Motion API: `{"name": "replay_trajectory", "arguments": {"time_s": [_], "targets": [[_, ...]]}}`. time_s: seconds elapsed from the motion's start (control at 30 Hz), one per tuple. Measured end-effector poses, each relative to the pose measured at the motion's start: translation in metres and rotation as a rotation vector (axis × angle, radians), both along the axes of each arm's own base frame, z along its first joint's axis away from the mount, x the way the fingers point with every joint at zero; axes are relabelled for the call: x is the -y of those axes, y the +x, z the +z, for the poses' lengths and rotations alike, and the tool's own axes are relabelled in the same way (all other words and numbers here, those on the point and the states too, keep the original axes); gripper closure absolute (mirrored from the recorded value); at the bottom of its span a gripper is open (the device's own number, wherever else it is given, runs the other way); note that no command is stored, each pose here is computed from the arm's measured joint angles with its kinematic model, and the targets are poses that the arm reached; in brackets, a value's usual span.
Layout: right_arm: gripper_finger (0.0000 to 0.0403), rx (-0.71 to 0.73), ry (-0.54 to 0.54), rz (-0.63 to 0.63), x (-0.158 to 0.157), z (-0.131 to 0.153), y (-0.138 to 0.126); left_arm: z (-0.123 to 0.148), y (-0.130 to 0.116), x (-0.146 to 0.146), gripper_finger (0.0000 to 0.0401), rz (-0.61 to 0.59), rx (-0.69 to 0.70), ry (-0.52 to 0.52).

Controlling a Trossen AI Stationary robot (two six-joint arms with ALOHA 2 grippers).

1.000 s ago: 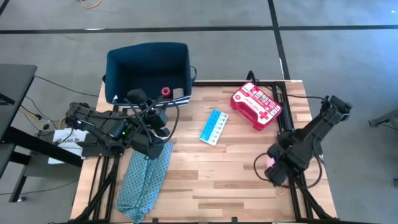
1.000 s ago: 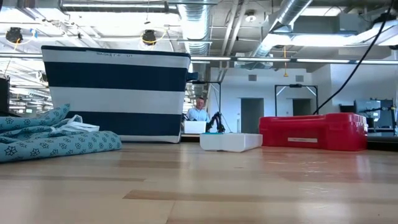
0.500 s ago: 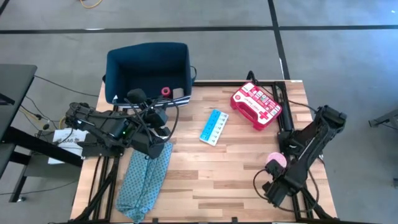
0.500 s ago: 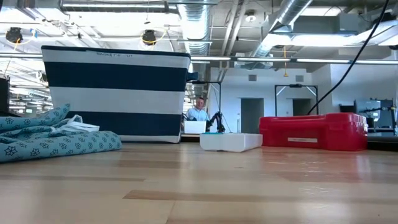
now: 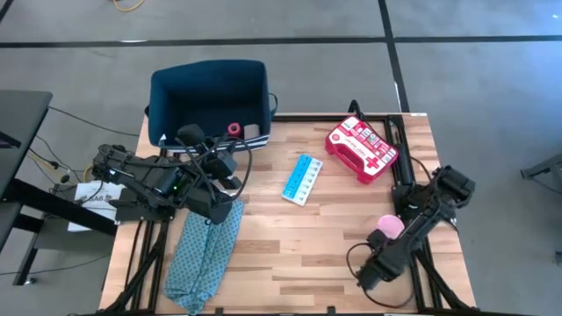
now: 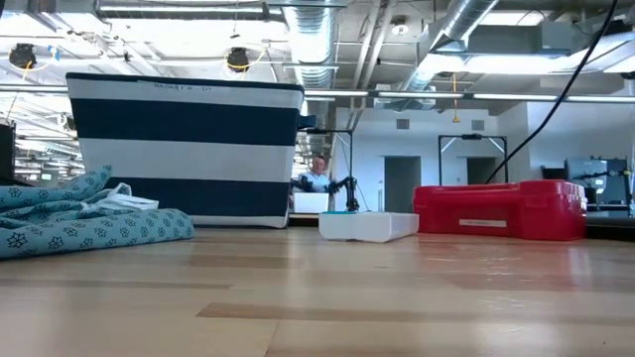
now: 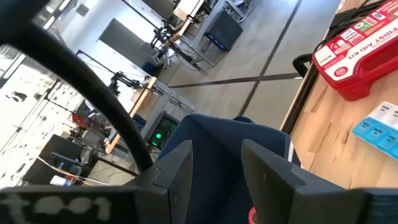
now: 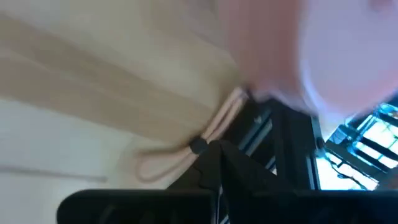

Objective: Pick & place medical supplies in basket/bin
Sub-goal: Put the pink tumbler into the blue bin

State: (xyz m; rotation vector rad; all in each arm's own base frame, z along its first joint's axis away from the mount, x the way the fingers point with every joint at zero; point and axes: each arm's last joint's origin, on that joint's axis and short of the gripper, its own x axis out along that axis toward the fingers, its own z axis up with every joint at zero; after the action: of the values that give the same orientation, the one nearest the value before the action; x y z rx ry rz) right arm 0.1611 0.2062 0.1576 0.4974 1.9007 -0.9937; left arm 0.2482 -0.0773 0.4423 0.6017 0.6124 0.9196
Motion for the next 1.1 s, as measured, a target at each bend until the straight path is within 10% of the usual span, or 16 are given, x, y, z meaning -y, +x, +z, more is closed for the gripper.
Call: {"name": "replay_trajectory", "arguments": {"time_s": [0.57, 1.1], "targets": [[0.0402, 0.069, -0.134, 0.016, 0.058, -0.005, 0.053, 0.000, 0.000, 0.000, 0.0271, 0.004, -0.001, 0.019], [0.0346, 0.088, -0.019, -0.068, 0.031, 0.009, 0.053, 0.000, 0.000, 0.000, 0.0271, 0.005, 0.009, 0.006]]}}
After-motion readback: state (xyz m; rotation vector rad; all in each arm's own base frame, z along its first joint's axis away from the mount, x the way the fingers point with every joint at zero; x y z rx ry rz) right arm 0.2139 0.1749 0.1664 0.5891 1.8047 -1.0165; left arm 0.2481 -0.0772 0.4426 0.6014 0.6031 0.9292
